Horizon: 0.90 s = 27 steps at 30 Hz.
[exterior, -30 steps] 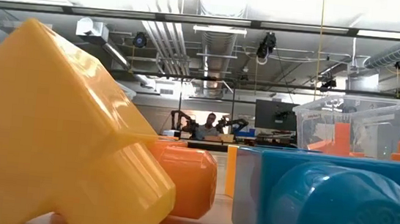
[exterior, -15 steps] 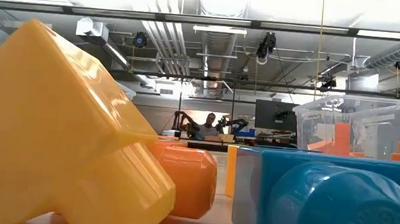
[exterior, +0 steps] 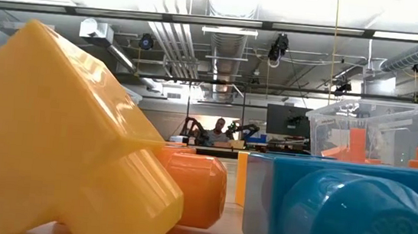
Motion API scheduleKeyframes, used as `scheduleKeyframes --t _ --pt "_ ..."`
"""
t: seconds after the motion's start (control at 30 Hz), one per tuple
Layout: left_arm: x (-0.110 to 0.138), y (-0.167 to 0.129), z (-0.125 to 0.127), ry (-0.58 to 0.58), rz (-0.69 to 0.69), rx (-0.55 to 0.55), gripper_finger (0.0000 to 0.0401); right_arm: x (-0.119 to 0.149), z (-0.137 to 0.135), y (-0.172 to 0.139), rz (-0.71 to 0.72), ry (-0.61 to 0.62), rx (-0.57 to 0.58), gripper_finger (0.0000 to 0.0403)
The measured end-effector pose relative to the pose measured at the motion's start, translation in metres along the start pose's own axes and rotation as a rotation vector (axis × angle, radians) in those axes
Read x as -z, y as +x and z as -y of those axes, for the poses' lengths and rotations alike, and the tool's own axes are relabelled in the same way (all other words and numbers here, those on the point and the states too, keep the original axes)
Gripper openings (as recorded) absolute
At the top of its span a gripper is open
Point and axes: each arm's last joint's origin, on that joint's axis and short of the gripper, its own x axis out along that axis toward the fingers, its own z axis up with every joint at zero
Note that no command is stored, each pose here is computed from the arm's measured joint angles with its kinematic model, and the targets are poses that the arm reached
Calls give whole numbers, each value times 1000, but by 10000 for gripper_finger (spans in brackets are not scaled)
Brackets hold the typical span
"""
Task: Sort blocks
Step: Put the bottom center blue game piece into the bottom left transparent bin
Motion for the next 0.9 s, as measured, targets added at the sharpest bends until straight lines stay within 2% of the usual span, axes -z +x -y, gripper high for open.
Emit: scheduleKeyframes --t 0.37,0.53,0.67,0.83,0.9 --pt "15 23 0 -29 -22 -2 213 0 4 0 -1 1 9 130" --pt "15 27 1 -20 9 -1 208 0 4 0 -1 -3 9 130" --pt "13 26 0 -8 22 -2 176 0 4 0 -1 -6 9 130" --pt "13 26 0 -5 20 -5 107 0 4 0 -2 -11 8 130" --pt "13 25 -1 -6 19 -4 106 0 6 0 -1 -9 12 130"
